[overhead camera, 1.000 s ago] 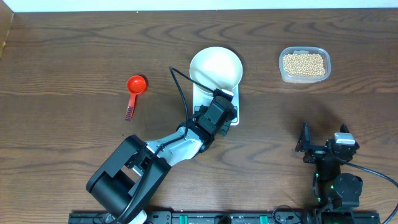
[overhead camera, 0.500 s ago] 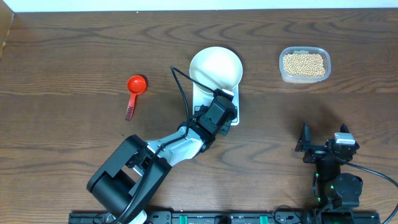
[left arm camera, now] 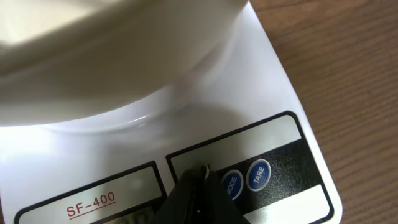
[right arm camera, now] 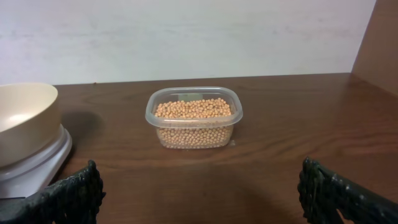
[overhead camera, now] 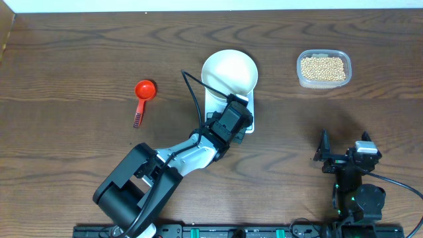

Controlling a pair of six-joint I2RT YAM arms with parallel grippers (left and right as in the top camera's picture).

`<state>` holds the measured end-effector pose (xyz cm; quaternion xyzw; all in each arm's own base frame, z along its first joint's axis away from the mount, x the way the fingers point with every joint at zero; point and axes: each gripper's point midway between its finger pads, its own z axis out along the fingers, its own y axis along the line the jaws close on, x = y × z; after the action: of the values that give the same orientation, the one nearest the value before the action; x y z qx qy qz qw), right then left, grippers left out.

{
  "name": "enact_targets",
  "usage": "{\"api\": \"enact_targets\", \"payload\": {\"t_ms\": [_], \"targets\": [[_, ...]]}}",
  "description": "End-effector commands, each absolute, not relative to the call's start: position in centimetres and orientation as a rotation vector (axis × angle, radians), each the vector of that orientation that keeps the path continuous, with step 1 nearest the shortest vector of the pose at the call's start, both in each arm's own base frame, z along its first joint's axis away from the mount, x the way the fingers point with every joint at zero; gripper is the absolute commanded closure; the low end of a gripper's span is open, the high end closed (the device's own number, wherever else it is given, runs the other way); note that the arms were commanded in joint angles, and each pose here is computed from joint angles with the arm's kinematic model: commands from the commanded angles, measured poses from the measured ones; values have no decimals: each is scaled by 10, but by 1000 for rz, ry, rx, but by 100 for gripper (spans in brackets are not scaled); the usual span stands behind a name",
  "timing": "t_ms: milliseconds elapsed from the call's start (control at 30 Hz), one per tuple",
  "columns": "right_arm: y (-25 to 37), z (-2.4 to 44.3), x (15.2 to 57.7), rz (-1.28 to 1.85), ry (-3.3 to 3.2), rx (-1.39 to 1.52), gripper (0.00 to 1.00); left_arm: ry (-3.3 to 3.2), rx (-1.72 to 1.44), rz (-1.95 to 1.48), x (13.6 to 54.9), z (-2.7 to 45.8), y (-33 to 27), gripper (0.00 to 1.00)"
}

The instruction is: Scoop item into bowl and weigh 50g on scale

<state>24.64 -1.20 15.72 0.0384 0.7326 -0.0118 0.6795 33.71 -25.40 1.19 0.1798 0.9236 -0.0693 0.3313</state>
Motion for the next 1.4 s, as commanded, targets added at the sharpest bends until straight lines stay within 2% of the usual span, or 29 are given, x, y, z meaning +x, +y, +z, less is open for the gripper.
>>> {"api": "enact_targets", "payload": {"t_ms": [0,1367], "targets": [[-12,156,246,-30,1647,83,1,2618,461,-61,302,-51,-219,93],[-12,156,246,-30,1647,83,1,2669,370,8,294,-57,-204,93]]}}
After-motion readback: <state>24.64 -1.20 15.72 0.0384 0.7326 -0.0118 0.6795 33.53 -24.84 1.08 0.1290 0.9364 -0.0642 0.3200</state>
